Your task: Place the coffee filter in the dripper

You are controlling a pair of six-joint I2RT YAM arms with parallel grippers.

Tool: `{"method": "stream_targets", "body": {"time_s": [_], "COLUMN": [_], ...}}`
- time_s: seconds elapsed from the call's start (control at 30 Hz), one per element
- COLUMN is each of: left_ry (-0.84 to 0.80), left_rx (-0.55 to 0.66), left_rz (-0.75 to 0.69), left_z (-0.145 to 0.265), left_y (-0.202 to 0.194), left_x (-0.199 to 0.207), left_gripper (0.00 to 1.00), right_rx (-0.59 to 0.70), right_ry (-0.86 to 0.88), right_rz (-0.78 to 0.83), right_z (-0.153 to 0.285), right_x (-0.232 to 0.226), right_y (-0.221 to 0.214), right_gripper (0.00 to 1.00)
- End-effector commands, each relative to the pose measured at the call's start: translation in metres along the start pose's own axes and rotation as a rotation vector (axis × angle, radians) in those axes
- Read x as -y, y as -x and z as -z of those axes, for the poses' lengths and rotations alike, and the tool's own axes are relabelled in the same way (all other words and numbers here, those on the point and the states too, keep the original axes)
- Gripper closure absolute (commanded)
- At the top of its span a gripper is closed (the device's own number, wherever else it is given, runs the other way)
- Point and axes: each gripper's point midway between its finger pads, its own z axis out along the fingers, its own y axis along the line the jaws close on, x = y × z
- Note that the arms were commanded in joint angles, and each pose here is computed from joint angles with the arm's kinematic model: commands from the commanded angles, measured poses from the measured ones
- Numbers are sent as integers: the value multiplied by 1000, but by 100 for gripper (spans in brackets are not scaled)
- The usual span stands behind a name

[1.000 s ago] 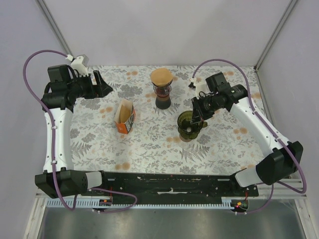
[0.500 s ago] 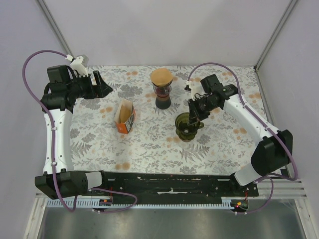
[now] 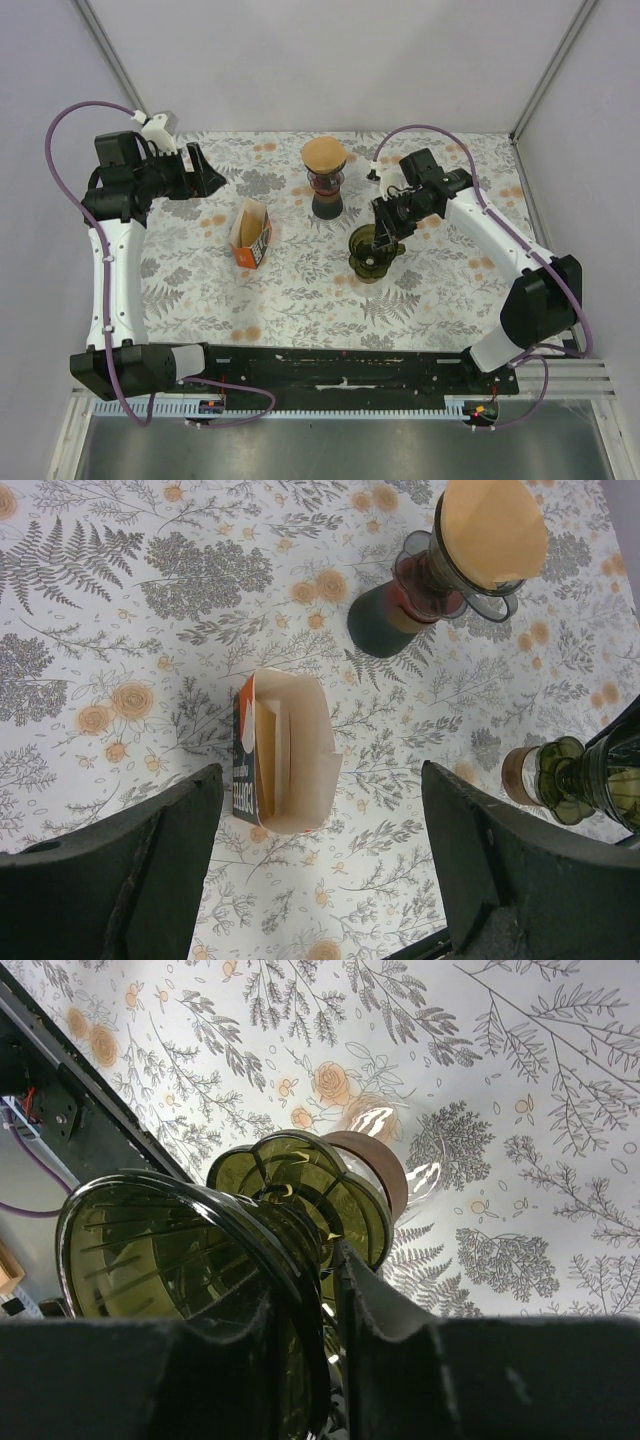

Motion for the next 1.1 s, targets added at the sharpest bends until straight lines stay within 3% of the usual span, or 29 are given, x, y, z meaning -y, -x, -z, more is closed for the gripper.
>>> {"method": "stream_targets", "body": {"time_s": [0.0,0.17,0.27,0.33,0.47,0.53,0.7,0.9,1.07], "left_ry": [-25,-32,-27,-29,55,75,-11,199,320], "left_rx": [33,32,28,8,-125,-211,-328,-412,-423], "left_rz": [-51,-50,-47,-118,-243,-306,-507,-605,-639], "left_z": [7,7,8,7,-8,-19,-41,-80,-98], "left_y": [7,7,5,0,-31,-54,-97,-108,-108], "left_x": [7,7,7,4,-10,-10,27,3,-11], "left_gripper": [14,14,14,16,18,22,43,60,62], "right_rx": [21,51,83,109,203,250,335,370,369], "right_ry": [-48,-12,-13,-17,-70,-121,-226,-235,-242], "right_rz": [21,56,79,98,153,170,190,188,194], "right_z": [6,14,24,34,63,77,104,107,109], "right_x": [7,-5,-11,-16,-25,-24,-21,-22,-21], "right_y": [3,10,18,25,44,53,64,60,55], "right_gripper": [64,45,43,43,41,40,40,39,39]}}
